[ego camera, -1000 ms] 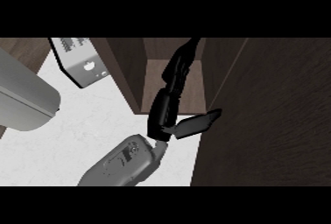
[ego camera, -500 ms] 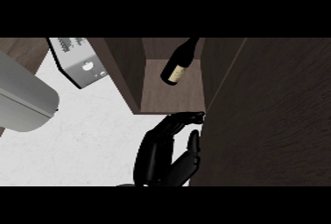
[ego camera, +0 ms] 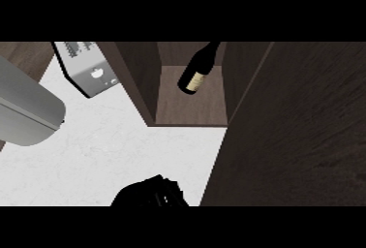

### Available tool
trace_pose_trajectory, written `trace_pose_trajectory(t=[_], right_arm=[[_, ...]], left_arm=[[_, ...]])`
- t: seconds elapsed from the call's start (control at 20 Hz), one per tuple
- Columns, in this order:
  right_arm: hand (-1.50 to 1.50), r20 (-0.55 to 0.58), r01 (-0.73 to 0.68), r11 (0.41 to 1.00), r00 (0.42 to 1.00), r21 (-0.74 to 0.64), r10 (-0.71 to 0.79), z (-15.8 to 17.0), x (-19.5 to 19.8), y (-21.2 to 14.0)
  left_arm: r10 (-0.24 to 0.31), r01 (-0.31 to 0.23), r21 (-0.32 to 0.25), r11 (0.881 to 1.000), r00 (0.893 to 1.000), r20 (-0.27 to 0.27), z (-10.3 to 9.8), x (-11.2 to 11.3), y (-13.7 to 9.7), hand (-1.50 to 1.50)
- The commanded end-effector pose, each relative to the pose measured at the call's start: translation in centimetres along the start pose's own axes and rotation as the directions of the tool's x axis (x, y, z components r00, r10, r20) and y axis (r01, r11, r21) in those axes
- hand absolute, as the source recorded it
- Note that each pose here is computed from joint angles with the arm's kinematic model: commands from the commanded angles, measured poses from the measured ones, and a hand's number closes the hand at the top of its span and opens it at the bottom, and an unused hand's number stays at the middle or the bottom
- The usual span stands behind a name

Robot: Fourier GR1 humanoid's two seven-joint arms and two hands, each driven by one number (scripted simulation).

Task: Pick up the wine, place it into the cabinet and close the cabinet

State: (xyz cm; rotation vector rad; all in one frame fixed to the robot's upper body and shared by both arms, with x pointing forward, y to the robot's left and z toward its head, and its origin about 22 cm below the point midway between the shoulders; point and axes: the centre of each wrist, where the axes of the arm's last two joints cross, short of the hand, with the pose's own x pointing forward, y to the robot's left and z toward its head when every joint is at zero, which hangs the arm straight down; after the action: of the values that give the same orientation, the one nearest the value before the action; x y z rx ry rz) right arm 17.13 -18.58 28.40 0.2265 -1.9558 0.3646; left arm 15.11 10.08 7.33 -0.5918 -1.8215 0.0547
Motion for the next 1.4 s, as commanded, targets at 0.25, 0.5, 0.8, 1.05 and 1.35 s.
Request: trace_pose_trajectory(t=[0.25, 0.5, 0.8, 1.05, 1.35], right_arm=[[1.50, -0.049, 0.137, 0.935, 0.991, 0.328, -0.128, 1.2, 0.3, 3.0], [1.50, -0.086, 0.181, 0.907, 0.983, 0.381, -0.160, 0.3, -0.2, 6.6], [1.50, -0.110, 0.120, 0.875, 0.991, 0.469, -0.077, -1.5, 0.0, 10.2], [1.50, -0.069, 0.055, 0.895, 0.997, 0.442, -0.027, -4.8, -1.6, 14.3], [1.50, -0.017, -0.028, 0.942, 0.999, 0.335, 0.036, -10.1, -2.2, 17.3]], left_arm=[[0.011, -0.011, -0.055, 0.998, 1.000, 0.003, 2.7, 4.6, 4.7, 1.50], [0.010, -0.009, -0.036, 0.999, 0.999, 0.030, 3.8, 6.9, 8.3, 1.50], [-0.028, 0.027, 0.014, 1.000, 0.997, 0.072, 4.8, 9.6, 13.5, 1.50], [-0.021, 0.024, -0.038, 0.999, 0.997, 0.070, 5.4, 12.5, 15.1, 1.50], [-0.013, 0.016, -0.072, 0.997, 0.999, 0.035, 5.7, 13.8, 18.5, 1.50]])
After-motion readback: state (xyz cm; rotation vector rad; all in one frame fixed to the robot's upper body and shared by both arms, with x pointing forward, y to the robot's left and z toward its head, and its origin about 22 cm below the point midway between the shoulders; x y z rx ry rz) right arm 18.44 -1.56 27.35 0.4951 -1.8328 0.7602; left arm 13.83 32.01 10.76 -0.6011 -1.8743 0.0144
